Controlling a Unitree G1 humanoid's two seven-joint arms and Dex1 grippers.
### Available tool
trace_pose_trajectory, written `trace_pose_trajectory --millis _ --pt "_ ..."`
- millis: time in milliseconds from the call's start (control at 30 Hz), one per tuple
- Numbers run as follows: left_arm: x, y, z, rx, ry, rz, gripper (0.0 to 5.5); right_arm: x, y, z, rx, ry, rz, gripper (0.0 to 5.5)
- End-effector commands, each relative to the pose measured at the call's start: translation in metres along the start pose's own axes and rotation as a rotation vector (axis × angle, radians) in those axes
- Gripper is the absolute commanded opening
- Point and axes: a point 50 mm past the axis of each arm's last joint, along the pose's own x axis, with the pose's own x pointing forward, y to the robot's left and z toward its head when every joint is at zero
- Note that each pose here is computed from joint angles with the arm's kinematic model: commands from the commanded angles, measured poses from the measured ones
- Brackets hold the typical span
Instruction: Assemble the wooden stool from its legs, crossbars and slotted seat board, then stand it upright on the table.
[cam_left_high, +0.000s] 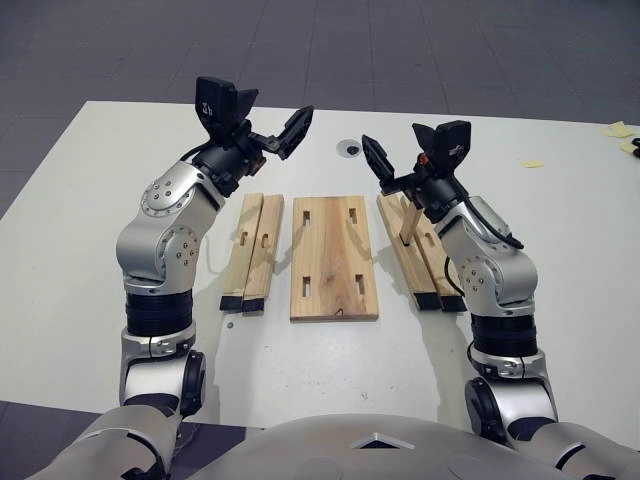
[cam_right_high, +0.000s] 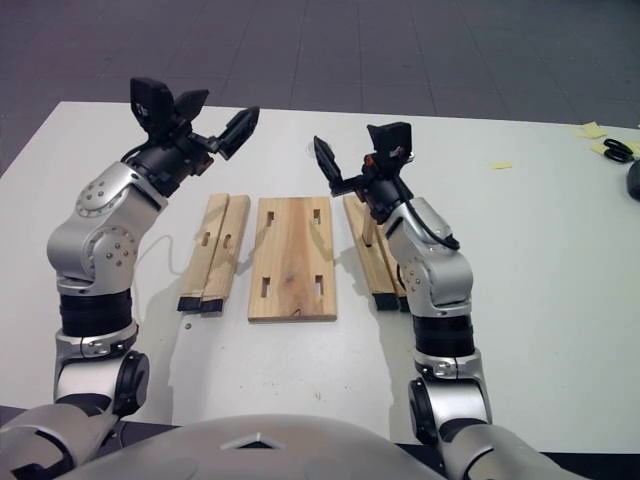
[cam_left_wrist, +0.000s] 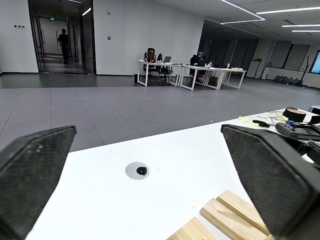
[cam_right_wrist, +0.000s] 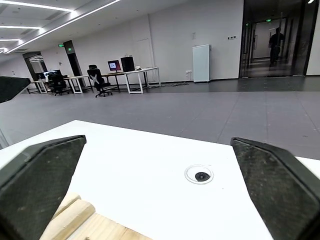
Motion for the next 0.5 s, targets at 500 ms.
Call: trace_pose_trajectory --millis 500 --pt "0.001 -0.003 -0.004 0.001 0.006 0.003 5.4 0.007 -0.004 0.083 -0.003 -0.291 0.025 5.38"
